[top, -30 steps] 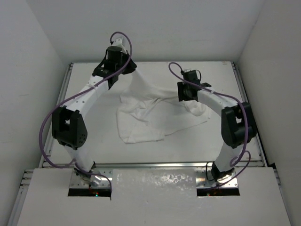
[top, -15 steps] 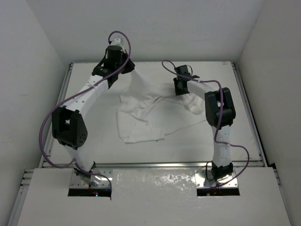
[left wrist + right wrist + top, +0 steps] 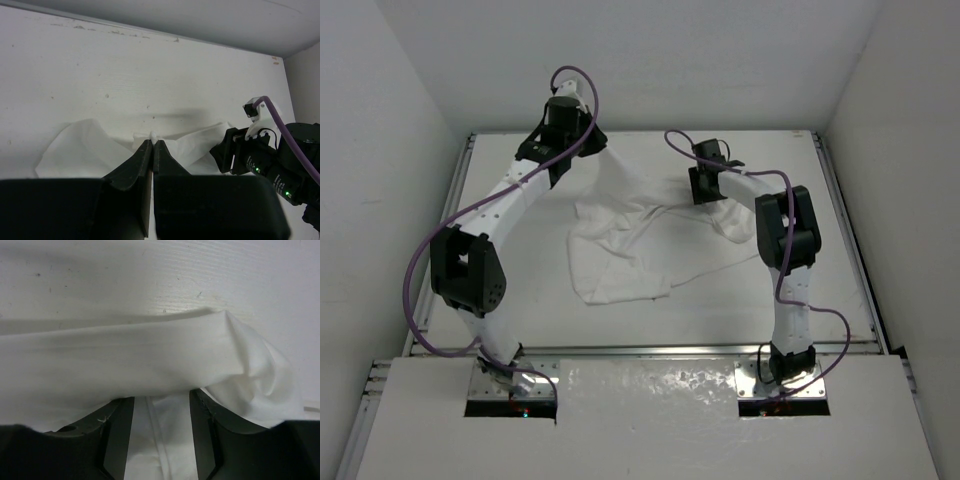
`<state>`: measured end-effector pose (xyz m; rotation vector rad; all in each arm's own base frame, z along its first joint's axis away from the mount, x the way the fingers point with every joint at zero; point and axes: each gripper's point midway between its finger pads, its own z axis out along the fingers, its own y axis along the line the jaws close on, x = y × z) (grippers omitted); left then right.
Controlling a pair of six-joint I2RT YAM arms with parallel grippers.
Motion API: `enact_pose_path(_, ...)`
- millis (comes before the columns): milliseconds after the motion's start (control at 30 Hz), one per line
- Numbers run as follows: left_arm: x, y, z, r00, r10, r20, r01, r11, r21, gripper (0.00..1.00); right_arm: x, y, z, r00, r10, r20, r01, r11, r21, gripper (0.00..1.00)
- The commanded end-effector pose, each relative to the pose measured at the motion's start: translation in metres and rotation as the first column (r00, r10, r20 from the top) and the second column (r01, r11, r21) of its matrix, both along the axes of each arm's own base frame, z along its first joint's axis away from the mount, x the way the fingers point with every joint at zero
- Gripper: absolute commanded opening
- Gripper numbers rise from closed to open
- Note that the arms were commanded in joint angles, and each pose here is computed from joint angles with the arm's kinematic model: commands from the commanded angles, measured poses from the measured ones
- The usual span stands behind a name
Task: Fold and stack the t-shirts
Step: Flatten out the tshirt
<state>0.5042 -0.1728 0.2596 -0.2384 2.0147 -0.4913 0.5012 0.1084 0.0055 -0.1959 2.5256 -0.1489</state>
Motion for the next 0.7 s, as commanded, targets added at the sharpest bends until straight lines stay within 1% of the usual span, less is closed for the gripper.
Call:
enact_pose_path(0, 0.002, -0.003, 0.026, 0.997, -0.014, 0.076, 0.015, 1.000, -0.021, 0.00, 0.004, 0.000, 0.000, 1.000, -0.006, -0.001, 0.006, 1.000, 0.004, 0.48)
enact_pose_path(67, 0.002, -0.003, 0.026, 0.997, -0.015, 0.074, 0.016, 1.000, -0.021, 0.00, 0.003, 0.001, -0.004, 1.000, -0.007, -0.007, 0.007, 1.000, 0.017, 0.47)
enact_pose_path(133, 0.002, -0.003, 0.026, 0.997, -0.014, 0.075, 0.016, 1.000, -0.019, 0.00, 0.001, 0.001, -0.011, 1.000, -0.010, -0.023, 0.011, 1.000, 0.010, 0.36)
enact_pose_path(167, 0.002, -0.003, 0.026, 0.997, -0.014, 0.075, 0.016, 1.000, -0.019, 0.00, 0.002, 0.001, -0.011, 1.000, -0.013, -0.025, 0.013, 1.000, 0.010, 0.23)
enact_pose_path(233, 0.002, -0.002, 0.027, 0.997, -0.013, 0.078, 0.015, 1.000, -0.018, 0.00, 0.002, 0.001, -0.010, 1.000, -0.019, -0.023, 0.019, 1.000, 0.013, 0.10)
enact_pose_path(300, 0.003, -0.002, 0.027, 0.997, -0.012, 0.079, 0.013, 1.000, -0.015, 0.00, 0.002, 0.000, 0.000, 1.000, -0.026, 0.003, 0.026, 1.000, 0.015, 0.02)
enact_pose_path(367, 0.004, 0.000, 0.025, 0.997, -0.004, 0.075, 0.005, 1.000, -0.008, 0.00, 0.004, -0.001, 0.010, 0.999, -0.032, 0.023, 0.032, 0.999, 0.010, 0.01)
enact_pose_path(500, 0.007, 0.008, 0.026, 0.997, 0.019, 0.073, -0.019, 1.000, -0.003, 0.00, 0.005, -0.010, 0.050, 0.994, -0.062, 0.088, 0.063, 0.998, -0.006, 0.00)
enact_pose_path(533, 0.009, 0.011, 0.037, 0.995, 0.030, 0.091, -0.029, 1.000, -0.007, 0.00, 0.001, -0.012, 0.074, 0.989, -0.069, 0.131, 0.069, 0.998, 0.004, 0.00)
enact_pose_path(567, 0.009, 0.016, 0.040, 0.995, 0.039, 0.087, -0.040, 0.999, 0.001, 0.00, -0.002, -0.014, 0.089, 0.985, -0.075, 0.156, 0.075, 0.997, 0.009, 0.00)
enact_pose_path(600, 0.011, 0.022, 0.059, 0.992, 0.052, 0.115, -0.053, 0.999, 0.008, 0.00, -0.013, -0.019, 0.117, 0.976, -0.092, 0.199, 0.088, 0.996, 0.027, 0.00)
enact_pose_path(633, 0.012, 0.025, 0.076, 0.987, 0.065, 0.149, -0.065, 0.998, 0.000, 0.00, -0.019, -0.020, 0.132, 0.969, -0.100, 0.225, 0.093, 0.995, 0.042, 0.00)
enact_pose_path(667, 0.009, 0.030, 0.085, 0.986, 0.070, 0.154, -0.073, 0.997, 0.015, 0.00, -0.027, -0.024, 0.144, 0.966, -0.110, 0.235, 0.103, 0.994, 0.042, 0.00)
